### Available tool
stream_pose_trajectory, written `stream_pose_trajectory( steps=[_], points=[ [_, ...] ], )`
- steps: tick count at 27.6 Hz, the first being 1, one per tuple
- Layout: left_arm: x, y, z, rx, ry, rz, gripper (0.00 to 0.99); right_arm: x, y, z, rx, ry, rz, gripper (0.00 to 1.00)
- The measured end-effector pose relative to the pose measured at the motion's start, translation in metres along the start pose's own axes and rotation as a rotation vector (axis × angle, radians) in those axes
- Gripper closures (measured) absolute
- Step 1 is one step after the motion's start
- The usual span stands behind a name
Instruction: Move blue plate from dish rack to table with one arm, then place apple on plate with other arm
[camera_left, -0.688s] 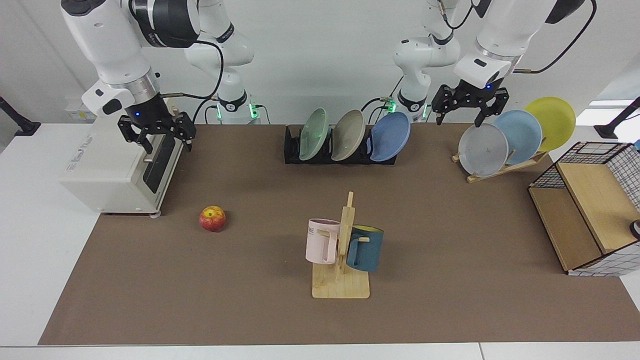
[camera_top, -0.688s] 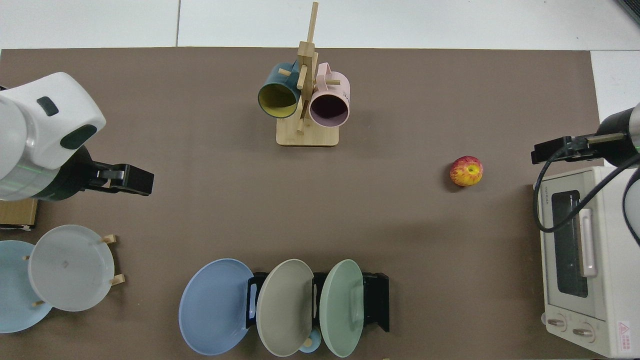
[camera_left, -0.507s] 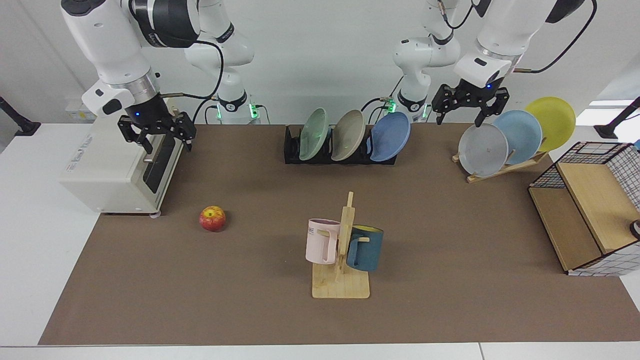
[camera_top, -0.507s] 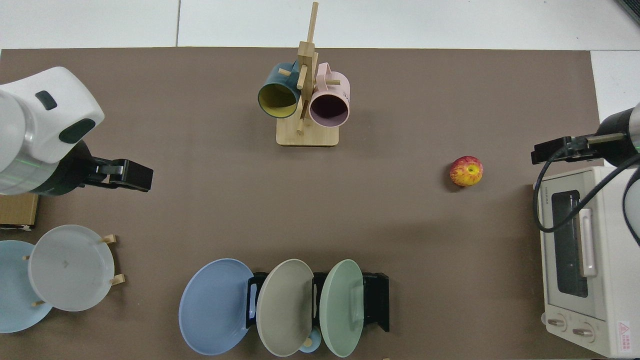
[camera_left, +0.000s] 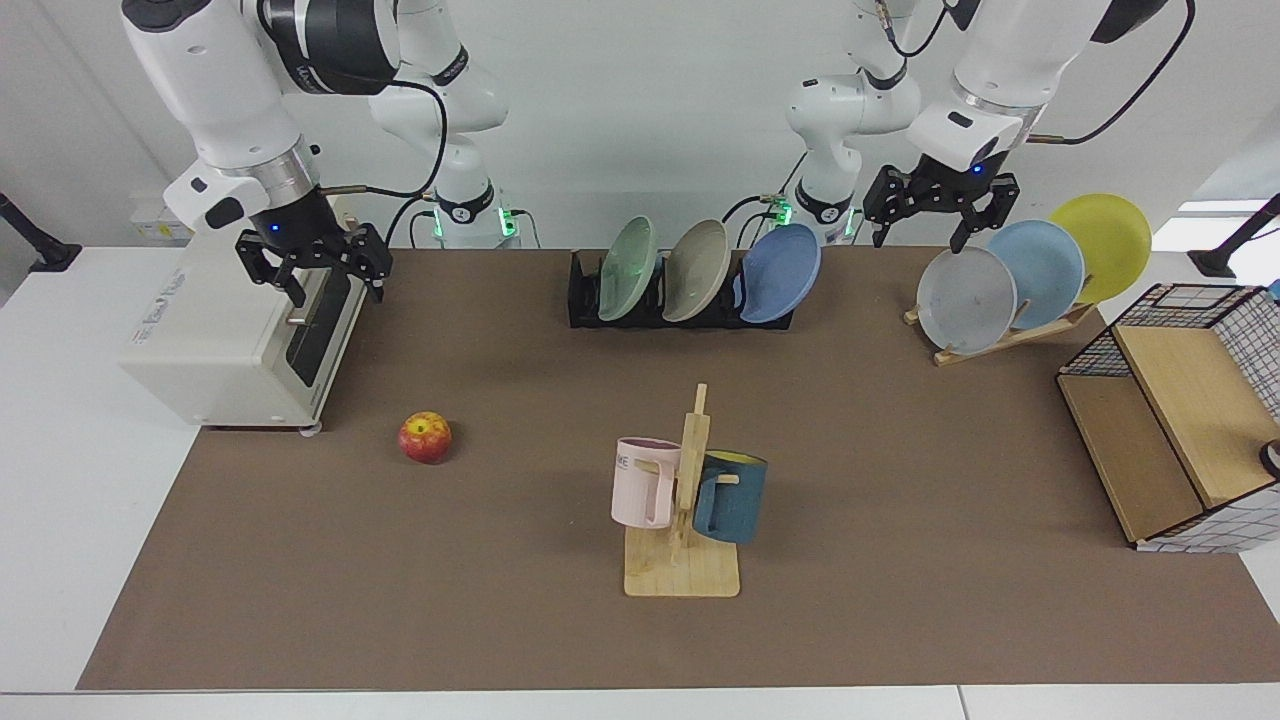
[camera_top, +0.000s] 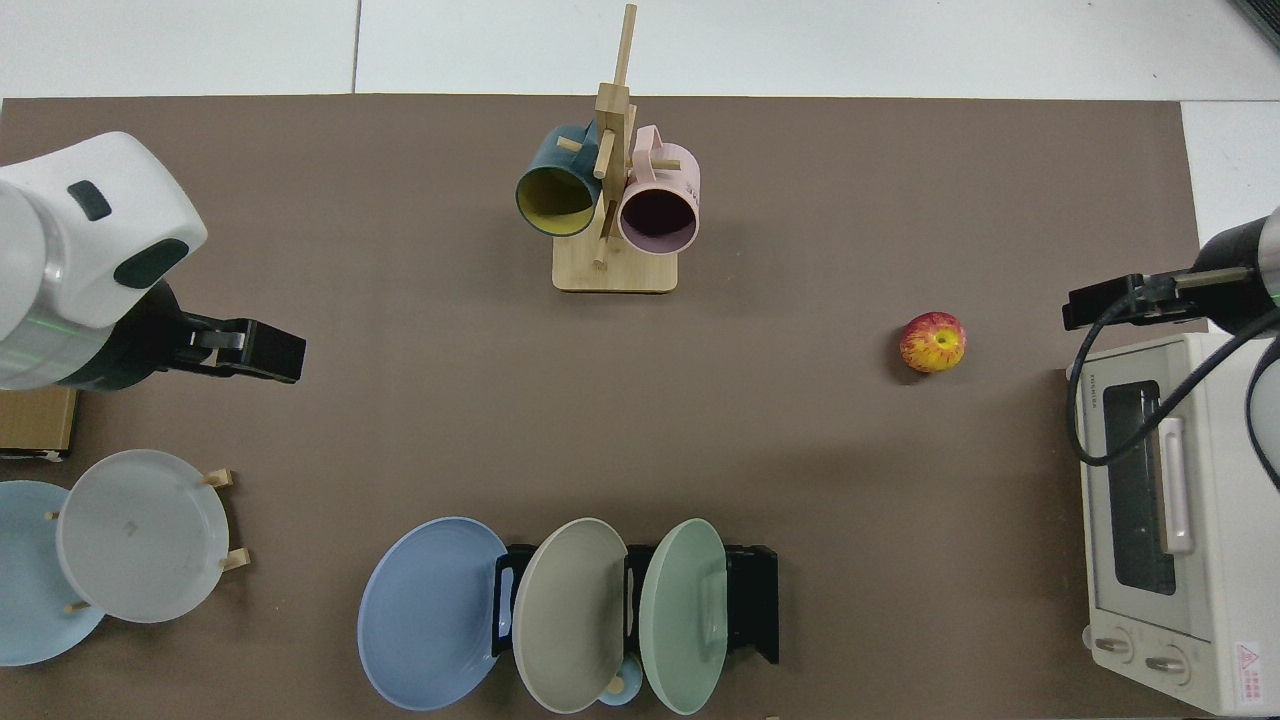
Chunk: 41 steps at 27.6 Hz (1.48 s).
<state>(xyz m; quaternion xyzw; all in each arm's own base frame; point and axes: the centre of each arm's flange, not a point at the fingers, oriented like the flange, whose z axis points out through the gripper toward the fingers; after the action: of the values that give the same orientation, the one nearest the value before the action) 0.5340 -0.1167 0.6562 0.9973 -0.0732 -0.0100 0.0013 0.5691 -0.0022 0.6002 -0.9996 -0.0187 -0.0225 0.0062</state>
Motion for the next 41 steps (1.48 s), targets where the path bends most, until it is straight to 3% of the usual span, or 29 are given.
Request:
stream_pose_trajectory(
  steps=[41],
  points=[
    [-0.0043,-0.0033,-0.0018,0.003,-0.006,-0.006,0.0,-0.0036,-0.0048,-0.0018,0.002,-0.013,-0.009,0.0]
  ],
)
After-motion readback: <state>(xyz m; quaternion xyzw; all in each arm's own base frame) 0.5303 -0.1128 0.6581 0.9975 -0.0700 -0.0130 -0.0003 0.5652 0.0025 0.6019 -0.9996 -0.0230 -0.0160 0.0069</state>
